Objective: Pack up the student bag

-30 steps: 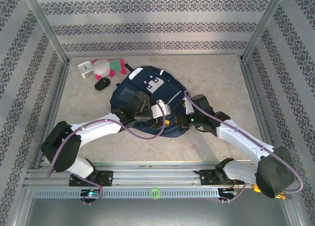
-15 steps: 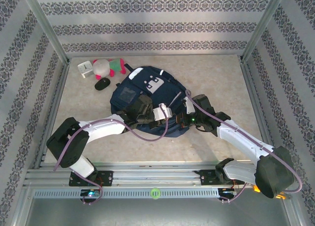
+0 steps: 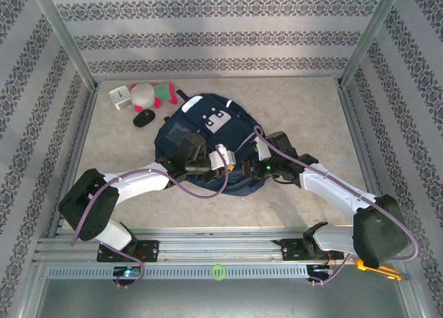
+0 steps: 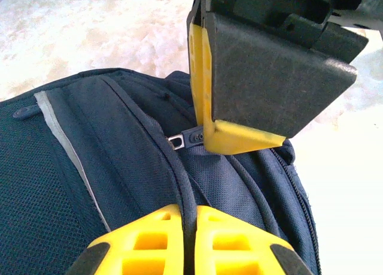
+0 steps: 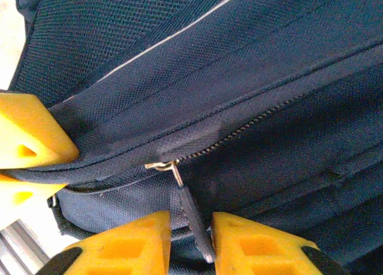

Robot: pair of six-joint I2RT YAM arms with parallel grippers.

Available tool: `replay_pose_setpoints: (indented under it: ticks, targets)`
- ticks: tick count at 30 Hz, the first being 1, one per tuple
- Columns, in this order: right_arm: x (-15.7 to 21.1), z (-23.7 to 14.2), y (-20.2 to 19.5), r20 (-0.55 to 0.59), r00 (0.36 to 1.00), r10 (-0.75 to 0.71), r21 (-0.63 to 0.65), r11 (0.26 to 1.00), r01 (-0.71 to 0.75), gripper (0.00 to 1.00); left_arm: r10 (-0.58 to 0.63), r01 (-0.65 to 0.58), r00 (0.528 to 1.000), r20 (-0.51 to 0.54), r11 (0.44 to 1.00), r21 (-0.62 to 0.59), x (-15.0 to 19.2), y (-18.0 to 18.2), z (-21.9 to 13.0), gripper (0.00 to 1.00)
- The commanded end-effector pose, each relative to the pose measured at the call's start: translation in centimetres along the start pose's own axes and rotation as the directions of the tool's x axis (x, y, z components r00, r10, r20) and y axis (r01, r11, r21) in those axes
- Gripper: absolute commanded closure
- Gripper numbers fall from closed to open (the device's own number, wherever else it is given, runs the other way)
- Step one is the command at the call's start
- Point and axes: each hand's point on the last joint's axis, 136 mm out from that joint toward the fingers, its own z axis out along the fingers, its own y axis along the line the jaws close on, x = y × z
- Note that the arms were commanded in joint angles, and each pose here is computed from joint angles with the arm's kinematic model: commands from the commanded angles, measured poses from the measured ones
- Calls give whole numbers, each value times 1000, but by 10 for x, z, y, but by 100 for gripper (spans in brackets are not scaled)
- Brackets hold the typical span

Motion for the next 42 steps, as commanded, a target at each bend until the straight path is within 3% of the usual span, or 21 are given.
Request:
replay_pose_setpoints:
  ticks: [1,4,9,17,23,26,30,32,37,42]
  targets:
    - [-16,0,3,32,999,-37,-4,999,37,73,4,-13,991,131,997,71,-35,-13,-14,100]
    - [-19,2,7,30,998,-52,-22,998,53,74,0,-12,990,143,996,84,-39,-15,-15,100]
    - [-20,-2,-3,17,998,-60,35,998,59,100,-2,-6,991,137,998,62,-35,-11,-21,100]
    - [-21,-26,-53,47,998,41,142,989,-47,100,-8,1,997,73,996,88,-6,-16,-51,100]
    - [-25,-20,-37,49,998,31,27,999,-33,100,-2,2,1000,-1,994,106,21,-28,-72,100]
    - [-19,-14,-24,37,999,1,-2,1000,-1,100,-13,15,1000,-25,997,74,29,-27,-79,91]
    - [-11,-10,-6,40,998,-46,-35,998,48,100,-69,72,997,-44,995,69,16,-25,-83,57]
    - [-9,-10,-5,41,998,-49,-31,998,50,100,-95,97,994,-46,994,42,2,-23,-76,46]
    - [-6,-8,-7,35,999,-38,-30,999,39,100,-60,58,998,-12,992,-109,-30,-18,-43,35]
    - [-6,-9,-5,30,999,-45,-39,998,46,100,-86,71,995,-47,966,-248,-38,3,-10,32]
